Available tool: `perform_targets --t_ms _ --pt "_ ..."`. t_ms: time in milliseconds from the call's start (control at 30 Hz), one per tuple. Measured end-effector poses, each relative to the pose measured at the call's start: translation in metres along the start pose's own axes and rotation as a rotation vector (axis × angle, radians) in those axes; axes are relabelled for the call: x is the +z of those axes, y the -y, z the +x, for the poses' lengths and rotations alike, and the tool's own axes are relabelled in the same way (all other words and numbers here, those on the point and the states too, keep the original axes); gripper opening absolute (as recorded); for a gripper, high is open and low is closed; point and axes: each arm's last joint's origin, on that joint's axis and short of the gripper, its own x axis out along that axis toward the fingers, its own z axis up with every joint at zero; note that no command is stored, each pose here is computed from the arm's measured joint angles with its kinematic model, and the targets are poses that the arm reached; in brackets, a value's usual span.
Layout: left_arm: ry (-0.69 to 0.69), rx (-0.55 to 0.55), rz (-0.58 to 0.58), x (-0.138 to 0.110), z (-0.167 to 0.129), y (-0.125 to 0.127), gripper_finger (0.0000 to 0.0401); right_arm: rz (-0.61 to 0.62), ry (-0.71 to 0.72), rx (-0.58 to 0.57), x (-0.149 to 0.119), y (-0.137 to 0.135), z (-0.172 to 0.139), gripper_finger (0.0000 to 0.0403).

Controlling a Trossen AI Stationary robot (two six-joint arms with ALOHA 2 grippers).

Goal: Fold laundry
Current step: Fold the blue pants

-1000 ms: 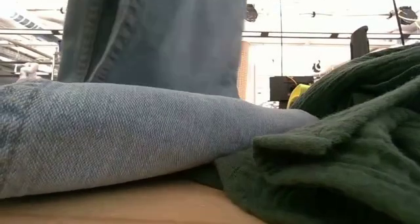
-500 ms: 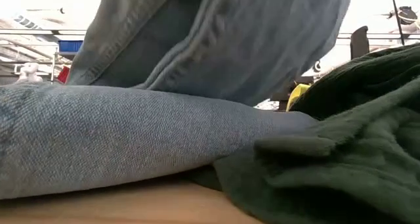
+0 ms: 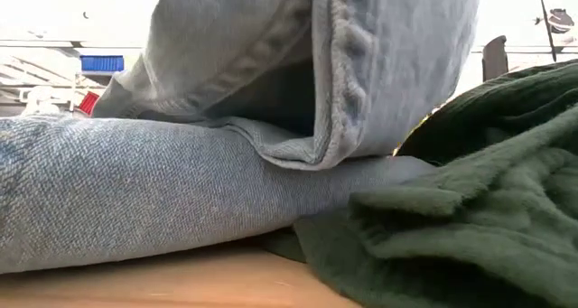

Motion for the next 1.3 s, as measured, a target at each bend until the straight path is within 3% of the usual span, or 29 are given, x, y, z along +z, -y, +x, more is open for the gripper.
perform_targets --t_ms 133,367,667,1000,1167,1300 --pt "0.102 0.068 -0.066 0.002 -0.049 -0.032 0.0006 0.009 -0.018 -0.014 0.001 0.004 0.008 0.0041" --pt "0.268 -0.001 -0.112 0.013 -0.094 -0.057 0.0006 0.091 -0.184 0.055 0.006 0.027 0.057 0.0041" --pt "0.278 0.020 -0.022 0.012 -0.094 -0.056 0.0006 0.091 -0.485 0.217 -0.020 0.022 0.170 0.0041" --pt "0.251 -0.007 0.064 0.004 -0.099 -0.051 0.0006 0.148 -0.705 0.445 -0.079 0.001 0.291 0.0041" --pt "0.248 -0.018 0.084 0.001 -0.101 -0.050 0.0006 0.173 -0.760 0.469 -0.102 0.003 0.324 0.0042" --pt "0.250 -0.025 0.105 0.002 -0.103 -0.052 0.0006 0.122 -0.756 0.480 -0.104 0.010 0.329 0.0068"
